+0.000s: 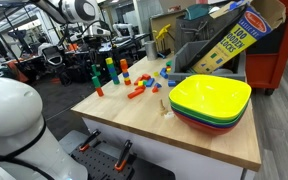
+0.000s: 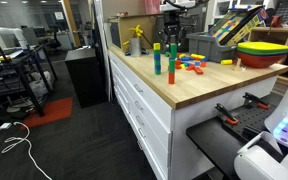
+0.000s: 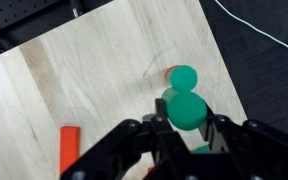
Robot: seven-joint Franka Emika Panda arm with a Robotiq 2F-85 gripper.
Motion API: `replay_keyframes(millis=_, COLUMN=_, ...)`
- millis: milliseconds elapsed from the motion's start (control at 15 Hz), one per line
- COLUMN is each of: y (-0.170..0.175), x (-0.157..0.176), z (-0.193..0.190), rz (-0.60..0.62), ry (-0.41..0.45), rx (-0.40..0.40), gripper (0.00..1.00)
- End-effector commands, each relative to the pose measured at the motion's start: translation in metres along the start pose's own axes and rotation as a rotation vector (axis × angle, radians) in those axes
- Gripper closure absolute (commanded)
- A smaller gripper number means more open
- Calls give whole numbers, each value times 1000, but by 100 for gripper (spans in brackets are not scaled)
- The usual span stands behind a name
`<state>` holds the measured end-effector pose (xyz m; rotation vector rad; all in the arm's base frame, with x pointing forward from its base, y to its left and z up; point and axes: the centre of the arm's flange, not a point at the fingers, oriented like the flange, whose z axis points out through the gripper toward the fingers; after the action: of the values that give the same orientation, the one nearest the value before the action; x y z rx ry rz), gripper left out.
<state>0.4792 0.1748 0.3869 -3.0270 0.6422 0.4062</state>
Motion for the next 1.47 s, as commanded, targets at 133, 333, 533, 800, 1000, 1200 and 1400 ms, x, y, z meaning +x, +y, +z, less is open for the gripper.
replay_keyframes(millis=133, y=-5, x=-1, z=-7, rz=4, ry=-20, rx=21, gripper=92)
replay_keyframes(millis=333, y=-7, x=-4, z=-5, rz=4, ry=-22, rx=19, gripper=92)
replay_keyframes(millis=533, y=-6, x=-4, z=-4, rz=5, ry=-25, rx=18, gripper=92)
replay_keyframes(millis=800, y=-3, x=-5, z=1, rz=11, ry=-33, rx=19, gripper=92)
replay_keyframes(millis=1000, y=-2, x=-5, z=6, rz=14, ry=-38, rx=19, gripper=92)
replay_keyframes(millis=1200, y=-2, x=-4, z=6, rz=16, ry=-41, rx=24, gripper=92)
replay_keyframes(millis=1400, y=-2, x=-6, z=3, rz=15, ry=-49, rx=42, gripper=92)
